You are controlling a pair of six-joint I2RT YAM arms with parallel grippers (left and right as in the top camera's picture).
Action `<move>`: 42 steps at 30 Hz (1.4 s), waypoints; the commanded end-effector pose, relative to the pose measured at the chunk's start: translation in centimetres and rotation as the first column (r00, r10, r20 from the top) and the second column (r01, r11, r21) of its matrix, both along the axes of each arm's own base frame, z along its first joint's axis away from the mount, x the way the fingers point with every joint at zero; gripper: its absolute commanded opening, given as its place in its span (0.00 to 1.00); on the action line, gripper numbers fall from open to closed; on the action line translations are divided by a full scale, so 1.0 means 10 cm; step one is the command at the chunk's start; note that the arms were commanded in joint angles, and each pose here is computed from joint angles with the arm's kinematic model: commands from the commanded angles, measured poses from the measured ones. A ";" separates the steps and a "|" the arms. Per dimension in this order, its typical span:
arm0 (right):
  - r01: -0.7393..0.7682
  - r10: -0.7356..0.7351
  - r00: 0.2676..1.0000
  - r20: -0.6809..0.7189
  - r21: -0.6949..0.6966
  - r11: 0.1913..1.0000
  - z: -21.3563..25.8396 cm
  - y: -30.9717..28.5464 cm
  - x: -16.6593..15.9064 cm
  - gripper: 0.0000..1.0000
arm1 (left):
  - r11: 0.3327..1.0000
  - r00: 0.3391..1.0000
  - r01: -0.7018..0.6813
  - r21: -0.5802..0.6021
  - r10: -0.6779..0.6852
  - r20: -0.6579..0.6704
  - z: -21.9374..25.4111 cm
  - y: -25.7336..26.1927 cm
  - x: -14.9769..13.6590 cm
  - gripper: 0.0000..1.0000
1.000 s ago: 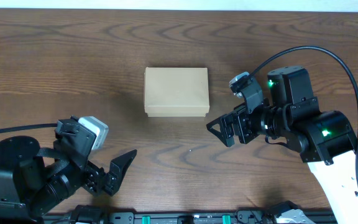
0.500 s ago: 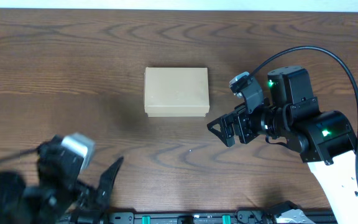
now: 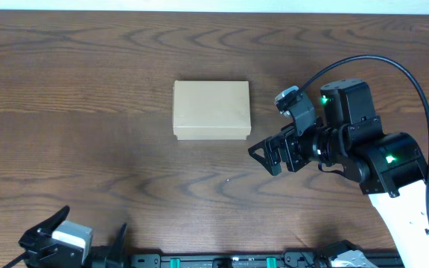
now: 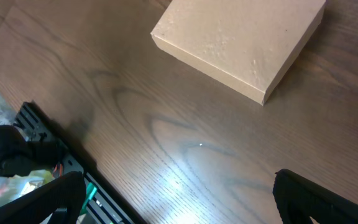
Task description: Pack container
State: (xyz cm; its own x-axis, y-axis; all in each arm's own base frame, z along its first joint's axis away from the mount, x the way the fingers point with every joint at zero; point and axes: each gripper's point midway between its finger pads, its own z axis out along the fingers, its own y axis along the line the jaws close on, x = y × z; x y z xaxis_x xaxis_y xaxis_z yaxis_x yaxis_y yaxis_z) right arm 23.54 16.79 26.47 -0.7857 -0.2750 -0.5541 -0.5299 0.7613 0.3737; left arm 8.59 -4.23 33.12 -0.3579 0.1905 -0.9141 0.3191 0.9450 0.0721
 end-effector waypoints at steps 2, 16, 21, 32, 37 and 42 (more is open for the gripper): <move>-0.018 0.018 0.999 0.032 0.004 1.000 0.08 0.01 -0.02 0.99 | 1.000 1.000 -0.004 -0.001 0.004 0.002 -0.35 -0.02 0.22 0.95; -0.018 0.018 0.999 0.031 0.004 1.000 0.08 0.01 -0.02 0.99 | 0.988 0.995 0.065 -0.139 -0.054 0.081 -1.18 -0.21 0.86 0.95; -0.018 0.018 0.999 0.032 0.004 1.000 0.08 0.01 -0.02 0.99 | 0.980 0.990 0.115 -0.160 -0.100 0.103 -1.40 -0.30 0.99 0.95; -0.018 0.018 0.999 0.031 0.004 1.000 0.08 0.01 -0.02 0.99 | 0.973 0.991 0.104 -0.204 -0.085 0.099 -1.75 -0.30 1.21 0.95; -0.018 0.018 0.999 0.032 0.004 1.000 0.08 0.01 -0.02 0.99 | 0.964 0.987 0.132 -0.230 -0.106 0.121 -1.86 -0.35 1.28 0.95; -0.018 0.018 0.999 0.032 0.004 1.000 0.08 0.01 -0.02 0.99 | 0.956 0.977 0.174 -0.238 -0.138 0.160 -1.89 -0.42 1.32 0.95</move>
